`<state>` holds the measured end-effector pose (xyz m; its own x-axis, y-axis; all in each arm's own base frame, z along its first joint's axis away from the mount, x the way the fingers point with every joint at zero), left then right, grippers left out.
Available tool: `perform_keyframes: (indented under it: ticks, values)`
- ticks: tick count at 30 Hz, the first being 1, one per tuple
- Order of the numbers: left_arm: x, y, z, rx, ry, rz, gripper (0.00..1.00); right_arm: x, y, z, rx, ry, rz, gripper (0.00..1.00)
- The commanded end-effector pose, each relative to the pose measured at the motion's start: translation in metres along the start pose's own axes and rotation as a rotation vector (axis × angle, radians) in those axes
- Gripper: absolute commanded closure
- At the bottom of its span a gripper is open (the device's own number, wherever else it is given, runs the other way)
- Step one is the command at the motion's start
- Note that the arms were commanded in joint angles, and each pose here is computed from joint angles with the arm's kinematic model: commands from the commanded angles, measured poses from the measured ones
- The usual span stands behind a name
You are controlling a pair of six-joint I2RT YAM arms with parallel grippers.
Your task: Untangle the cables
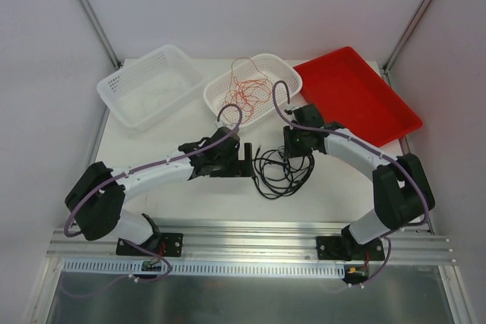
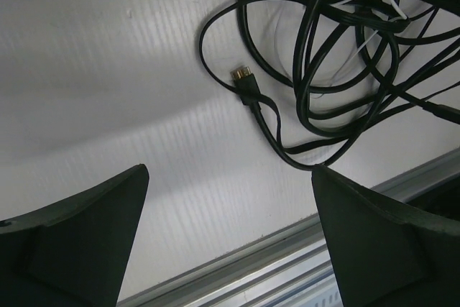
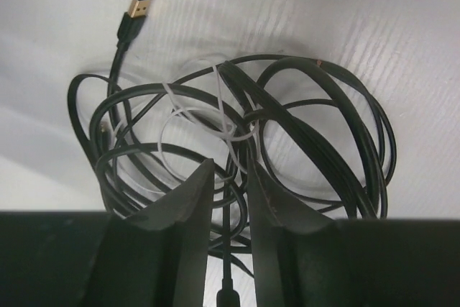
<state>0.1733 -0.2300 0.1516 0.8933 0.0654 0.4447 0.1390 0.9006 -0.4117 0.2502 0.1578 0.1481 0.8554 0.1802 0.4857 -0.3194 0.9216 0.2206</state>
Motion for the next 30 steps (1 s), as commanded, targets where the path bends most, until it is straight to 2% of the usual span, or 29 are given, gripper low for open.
perform_keyframes:
  ticks: [1,3,6,7,11,20,30]
  values:
    - [0.006,-0.018,-0.008,-0.029,-0.009,0.004,0.02,0.017,0.002,-0.01,0.006,-0.046,0.037,0.73]
    - [0.004,-0.02,-0.01,-0.031,0.002,0.007,0.02,0.017,0.001,-0.015,0.001,-0.041,0.043,0.75]
    - [0.0,-0.019,-0.012,-0.027,0.013,0.009,0.02,0.018,0.0,-0.019,-0.015,-0.033,0.051,0.85]
    - [-0.001,-0.019,-0.012,-0.026,0.012,0.01,0.02,0.018,0.0,-0.017,-0.011,-0.036,0.054,0.91]
    - [-0.004,-0.016,-0.009,-0.022,0.007,0.014,0.02,0.025,0.009,0.006,0.03,-0.083,0.079,0.99]
    - [-0.005,-0.011,0.006,-0.038,-0.035,0.026,0.02,0.06,0.045,0.128,0.141,-0.31,0.183,0.99]
    - [-0.001,-0.006,0.036,-0.089,-0.146,0.013,0.03,0.087,0.079,0.266,0.333,-0.683,0.264,0.99]
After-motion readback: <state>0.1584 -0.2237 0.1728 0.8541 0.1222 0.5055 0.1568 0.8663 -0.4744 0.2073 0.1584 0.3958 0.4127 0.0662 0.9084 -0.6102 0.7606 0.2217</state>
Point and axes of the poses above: each gripper's point midway between its finger pads, its own z axis back along the fingers, its own y axis along the line the jaws close on, x = y × z, the point moved 9 cm from there along z, back along the fingers, and after that the axes turned 1 degree about z, right-handed, at the moved point
